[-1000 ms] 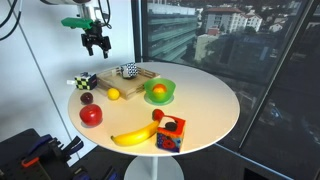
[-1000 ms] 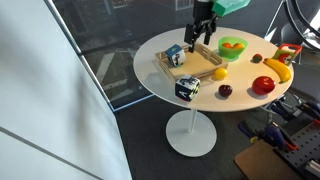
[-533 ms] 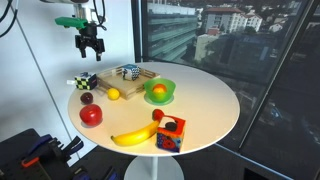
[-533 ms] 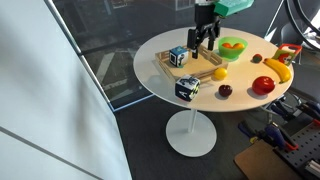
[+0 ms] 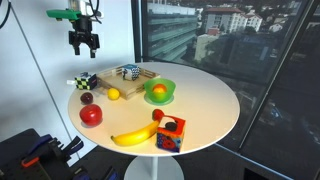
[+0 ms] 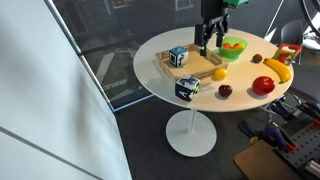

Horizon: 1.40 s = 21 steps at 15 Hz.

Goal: Put one square plush toy in the box

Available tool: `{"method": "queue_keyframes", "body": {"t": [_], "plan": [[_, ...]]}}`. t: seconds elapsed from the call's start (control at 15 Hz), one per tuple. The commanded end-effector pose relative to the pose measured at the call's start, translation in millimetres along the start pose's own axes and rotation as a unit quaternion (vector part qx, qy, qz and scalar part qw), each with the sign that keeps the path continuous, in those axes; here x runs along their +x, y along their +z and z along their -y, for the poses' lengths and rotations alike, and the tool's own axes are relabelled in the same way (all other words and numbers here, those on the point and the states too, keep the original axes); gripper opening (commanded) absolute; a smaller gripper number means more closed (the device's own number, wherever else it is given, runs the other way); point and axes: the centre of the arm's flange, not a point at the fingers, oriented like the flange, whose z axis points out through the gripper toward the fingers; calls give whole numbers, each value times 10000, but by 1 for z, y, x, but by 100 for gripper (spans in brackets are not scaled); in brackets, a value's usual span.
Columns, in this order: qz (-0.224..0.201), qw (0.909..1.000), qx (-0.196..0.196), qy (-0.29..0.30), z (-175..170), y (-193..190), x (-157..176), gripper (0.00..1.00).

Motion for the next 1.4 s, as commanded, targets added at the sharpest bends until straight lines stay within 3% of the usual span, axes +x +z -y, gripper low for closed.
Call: {"method": "queue_keyframes", "body": {"t": [0.0, 0.87, 1.33], "plan": [[-7, 9998, -47, 169, 0, -16, -28, 100], [-531, 9937, -174, 969, -18, -38, -98, 100], [-718, 9928, -67, 958, -32, -60, -122, 100]]}}
